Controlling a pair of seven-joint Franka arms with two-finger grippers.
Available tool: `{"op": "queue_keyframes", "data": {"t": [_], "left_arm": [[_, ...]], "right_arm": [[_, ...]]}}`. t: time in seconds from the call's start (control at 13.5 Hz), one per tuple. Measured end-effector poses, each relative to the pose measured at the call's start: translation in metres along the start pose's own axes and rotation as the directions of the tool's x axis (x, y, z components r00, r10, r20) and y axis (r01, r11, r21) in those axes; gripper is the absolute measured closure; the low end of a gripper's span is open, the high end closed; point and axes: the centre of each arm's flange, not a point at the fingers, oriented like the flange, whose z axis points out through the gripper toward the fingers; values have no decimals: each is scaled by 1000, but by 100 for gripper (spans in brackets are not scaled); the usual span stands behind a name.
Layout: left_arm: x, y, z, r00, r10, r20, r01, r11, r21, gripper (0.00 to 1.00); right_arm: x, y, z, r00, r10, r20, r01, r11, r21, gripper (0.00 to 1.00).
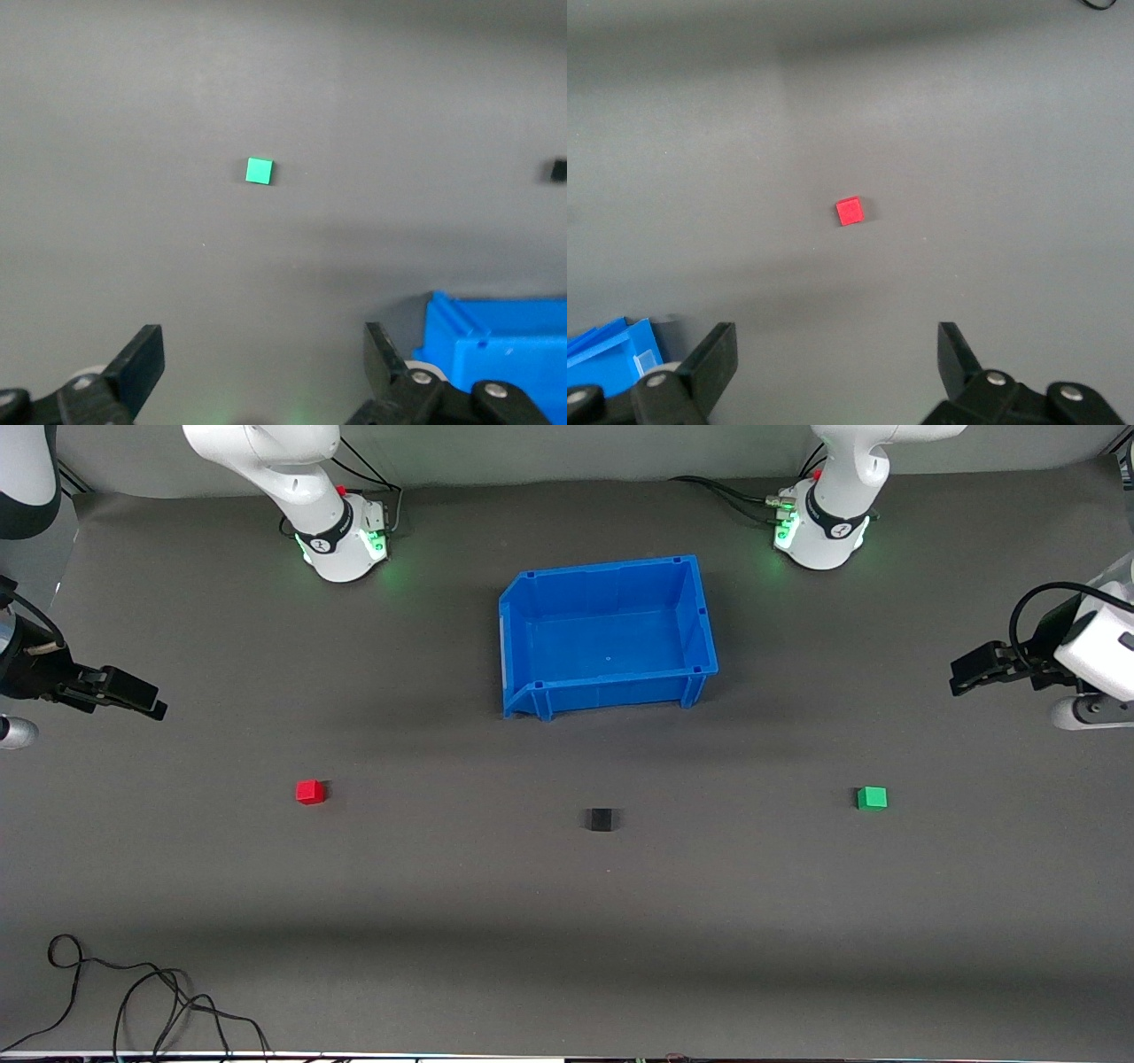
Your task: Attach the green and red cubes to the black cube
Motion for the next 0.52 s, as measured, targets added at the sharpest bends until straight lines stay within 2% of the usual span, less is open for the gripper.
{"op": "queue_keyframes", "data": {"t": [0.15, 0.22, 0.37, 0.45, 0.52], "left_arm": [[0, 2, 0, 982, -187, 9, 188, 982, -22, 0], [0, 3, 1, 956, -292, 19, 293, 956, -29, 0], [4, 0, 8, 864, -502, 41, 503, 864, -23, 0], [7, -5, 11, 804, -591, 58, 593, 804, -26, 0], [10, -13, 13, 726, -682, 88, 686, 726, -37, 0]], "right_arm": [[7, -1, 16, 1000, 0, 14, 0, 1000, -1, 0], [14, -2, 29, 1000, -1, 18, 1, 1000, -1, 0], [27, -4, 59, 999, -1, 33, 1, 1000, -3, 0], [33, -4, 73, 999, -1, 37, 1, 1000, -3, 0], [38, -5, 90, 999, -1, 36, 1, 1000, -2, 0]]}}
